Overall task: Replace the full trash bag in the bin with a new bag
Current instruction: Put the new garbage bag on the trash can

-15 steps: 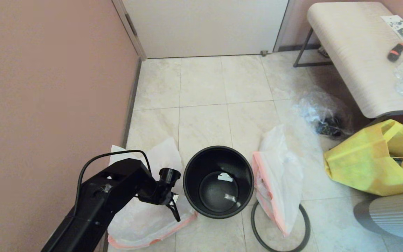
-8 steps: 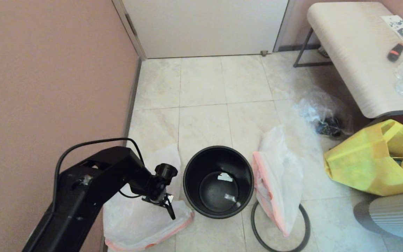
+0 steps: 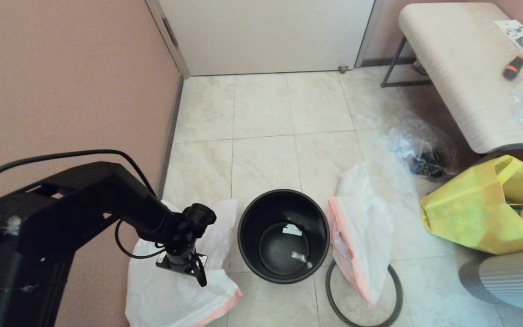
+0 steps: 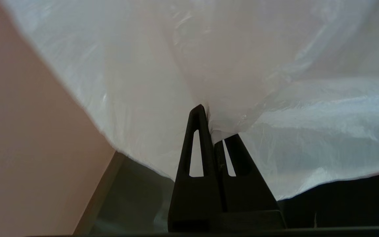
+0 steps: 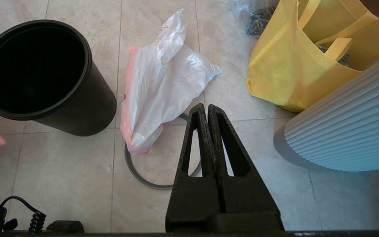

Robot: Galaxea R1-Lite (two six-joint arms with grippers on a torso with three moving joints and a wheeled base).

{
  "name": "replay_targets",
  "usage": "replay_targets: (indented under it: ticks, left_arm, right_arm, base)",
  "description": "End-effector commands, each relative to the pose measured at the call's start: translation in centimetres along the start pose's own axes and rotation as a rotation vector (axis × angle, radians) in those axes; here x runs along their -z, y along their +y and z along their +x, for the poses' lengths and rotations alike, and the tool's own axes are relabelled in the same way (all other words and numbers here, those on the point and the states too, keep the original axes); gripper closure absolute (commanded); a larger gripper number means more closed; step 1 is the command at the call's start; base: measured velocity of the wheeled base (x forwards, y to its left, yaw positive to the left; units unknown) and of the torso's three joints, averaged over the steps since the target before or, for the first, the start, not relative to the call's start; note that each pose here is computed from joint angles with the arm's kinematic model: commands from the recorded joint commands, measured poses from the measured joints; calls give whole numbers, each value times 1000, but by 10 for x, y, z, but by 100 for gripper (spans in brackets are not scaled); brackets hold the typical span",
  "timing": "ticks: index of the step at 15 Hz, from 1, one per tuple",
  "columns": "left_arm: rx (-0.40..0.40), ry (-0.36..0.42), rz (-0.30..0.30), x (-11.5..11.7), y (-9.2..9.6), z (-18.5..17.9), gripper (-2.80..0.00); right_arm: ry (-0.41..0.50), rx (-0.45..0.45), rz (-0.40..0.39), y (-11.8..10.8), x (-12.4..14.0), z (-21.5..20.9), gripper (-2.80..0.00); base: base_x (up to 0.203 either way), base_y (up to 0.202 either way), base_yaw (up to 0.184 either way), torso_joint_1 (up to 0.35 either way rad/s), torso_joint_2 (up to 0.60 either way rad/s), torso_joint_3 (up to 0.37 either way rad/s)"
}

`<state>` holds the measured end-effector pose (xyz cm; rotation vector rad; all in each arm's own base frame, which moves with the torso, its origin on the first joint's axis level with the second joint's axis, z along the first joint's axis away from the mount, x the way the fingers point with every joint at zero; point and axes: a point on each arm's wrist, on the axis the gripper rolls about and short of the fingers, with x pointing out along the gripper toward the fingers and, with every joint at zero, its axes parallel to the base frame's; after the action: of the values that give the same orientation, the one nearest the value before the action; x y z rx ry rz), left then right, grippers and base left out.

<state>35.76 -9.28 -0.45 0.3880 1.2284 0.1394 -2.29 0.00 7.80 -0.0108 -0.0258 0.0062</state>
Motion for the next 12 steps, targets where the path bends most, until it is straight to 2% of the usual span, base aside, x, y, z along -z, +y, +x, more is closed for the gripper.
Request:
replay_targets:
  ticks: [1,5,7,12]
  left_arm:
    - [1,-11,-8,6,13,-32,0]
    - [3,53,20,20,25,-59,0]
    - [5,104,60,28,26,-73,0]
    - [20,113,115,37,35,-128,0]
  right_arm:
    - [12,-1,0,0,3,1,0]
    - [10,0,0,0,3,1,0]
    - [11,-1,0,0,3,1,0]
    - [10,0,0,0,3,1,0]
  base:
    - [0,0,0,0,0,0]
    - [0,0,0,0,0,0]
    - [0,0,0,0,0,0]
    - [0,0,0,0,0,0]
